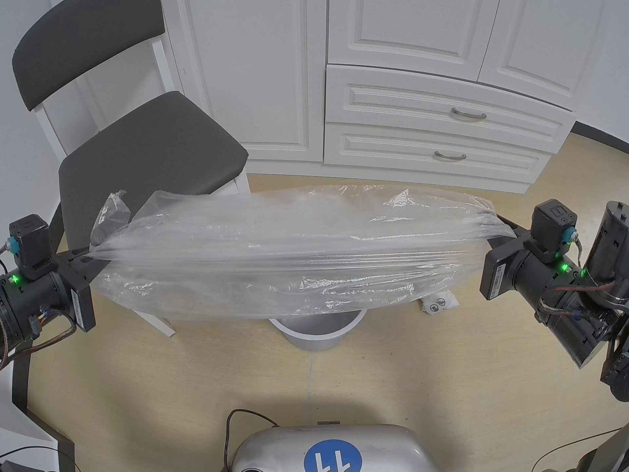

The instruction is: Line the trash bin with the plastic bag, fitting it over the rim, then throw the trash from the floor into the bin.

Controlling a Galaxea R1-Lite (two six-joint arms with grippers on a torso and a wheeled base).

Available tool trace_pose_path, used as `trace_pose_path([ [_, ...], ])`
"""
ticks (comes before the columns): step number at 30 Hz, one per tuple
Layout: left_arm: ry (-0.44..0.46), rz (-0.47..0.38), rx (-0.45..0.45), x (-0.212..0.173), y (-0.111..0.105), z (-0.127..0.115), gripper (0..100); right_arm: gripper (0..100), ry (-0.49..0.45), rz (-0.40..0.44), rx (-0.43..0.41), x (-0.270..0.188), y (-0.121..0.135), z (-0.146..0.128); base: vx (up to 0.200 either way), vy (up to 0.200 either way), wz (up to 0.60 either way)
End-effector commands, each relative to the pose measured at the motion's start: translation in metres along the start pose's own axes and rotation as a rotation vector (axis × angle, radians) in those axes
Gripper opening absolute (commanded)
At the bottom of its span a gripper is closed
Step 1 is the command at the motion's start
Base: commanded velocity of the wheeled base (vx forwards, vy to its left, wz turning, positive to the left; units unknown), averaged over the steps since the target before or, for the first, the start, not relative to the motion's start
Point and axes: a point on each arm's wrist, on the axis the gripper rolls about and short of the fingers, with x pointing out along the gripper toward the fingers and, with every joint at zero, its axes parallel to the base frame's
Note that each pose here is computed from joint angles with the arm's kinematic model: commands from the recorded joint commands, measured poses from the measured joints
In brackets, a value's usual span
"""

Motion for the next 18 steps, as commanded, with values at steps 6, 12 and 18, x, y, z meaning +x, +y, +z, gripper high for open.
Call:
trace_pose_path([
  [6,0.005,0.006,-0.002,0.001,0.001,-0.001,0,0,0.007,-0.009,-0.004,0.002,0.001,-0.002,0.0,0.0,0.0],
  [12,0.016,-0.002,0.002,0.003,0.0,-0.003,0,0,0.013,-0.003,-0.008,0.002,0.002,-0.003,0.0,0.0,0.0],
  [18,0.05,-0.065,0.018,0.014,-0.011,-0.008,0,0,0.033,0.009,-0.021,0.006,0.008,-0.01,0.0,0.0,0.0],
])
